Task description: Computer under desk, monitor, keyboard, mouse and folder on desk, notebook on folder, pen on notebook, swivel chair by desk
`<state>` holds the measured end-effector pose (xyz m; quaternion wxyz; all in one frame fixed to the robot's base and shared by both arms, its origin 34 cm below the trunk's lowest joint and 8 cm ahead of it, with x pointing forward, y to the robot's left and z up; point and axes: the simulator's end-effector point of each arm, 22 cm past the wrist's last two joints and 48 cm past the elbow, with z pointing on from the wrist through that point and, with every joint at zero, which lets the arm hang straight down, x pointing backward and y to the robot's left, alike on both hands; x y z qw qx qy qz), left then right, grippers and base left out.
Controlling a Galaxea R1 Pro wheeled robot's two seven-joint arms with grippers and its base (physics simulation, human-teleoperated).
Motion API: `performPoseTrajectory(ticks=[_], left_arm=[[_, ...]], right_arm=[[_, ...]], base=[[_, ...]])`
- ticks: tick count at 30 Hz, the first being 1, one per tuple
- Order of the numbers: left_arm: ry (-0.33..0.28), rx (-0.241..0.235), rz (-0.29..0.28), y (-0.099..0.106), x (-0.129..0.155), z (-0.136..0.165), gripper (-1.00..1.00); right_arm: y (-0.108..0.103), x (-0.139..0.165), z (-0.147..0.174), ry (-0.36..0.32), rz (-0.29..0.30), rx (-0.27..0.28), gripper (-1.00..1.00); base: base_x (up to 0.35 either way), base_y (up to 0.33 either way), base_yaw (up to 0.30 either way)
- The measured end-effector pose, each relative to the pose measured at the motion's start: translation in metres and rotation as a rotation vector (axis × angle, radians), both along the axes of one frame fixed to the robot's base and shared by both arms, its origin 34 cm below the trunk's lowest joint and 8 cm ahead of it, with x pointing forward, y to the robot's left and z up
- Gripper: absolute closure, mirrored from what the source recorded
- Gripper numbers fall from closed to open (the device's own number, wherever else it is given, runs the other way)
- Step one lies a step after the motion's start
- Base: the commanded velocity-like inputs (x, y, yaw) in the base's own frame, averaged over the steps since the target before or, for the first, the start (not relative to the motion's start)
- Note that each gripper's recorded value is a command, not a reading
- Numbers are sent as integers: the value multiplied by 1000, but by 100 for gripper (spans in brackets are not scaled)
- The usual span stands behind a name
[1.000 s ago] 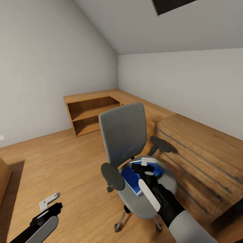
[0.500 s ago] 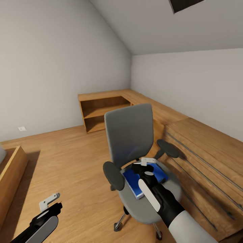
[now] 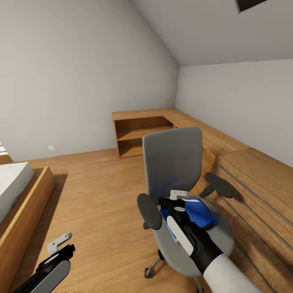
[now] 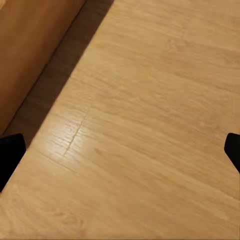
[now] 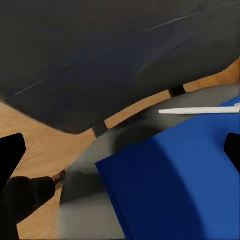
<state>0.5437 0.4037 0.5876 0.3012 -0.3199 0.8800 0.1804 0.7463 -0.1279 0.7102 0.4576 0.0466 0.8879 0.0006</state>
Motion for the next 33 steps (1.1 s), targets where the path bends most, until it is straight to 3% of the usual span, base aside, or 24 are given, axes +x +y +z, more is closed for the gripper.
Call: performPoseTrajectory(ticks=[8, 33], left_arm=[[0, 0, 1, 0, 0, 0, -100], [-1, 2, 2, 1, 0, 0, -100]], right_arm=[[0, 0, 0, 0, 0, -1, -100], [0, 0, 0, 0, 1, -2, -100]], base=[[0, -25, 278], [0, -267, 272]])
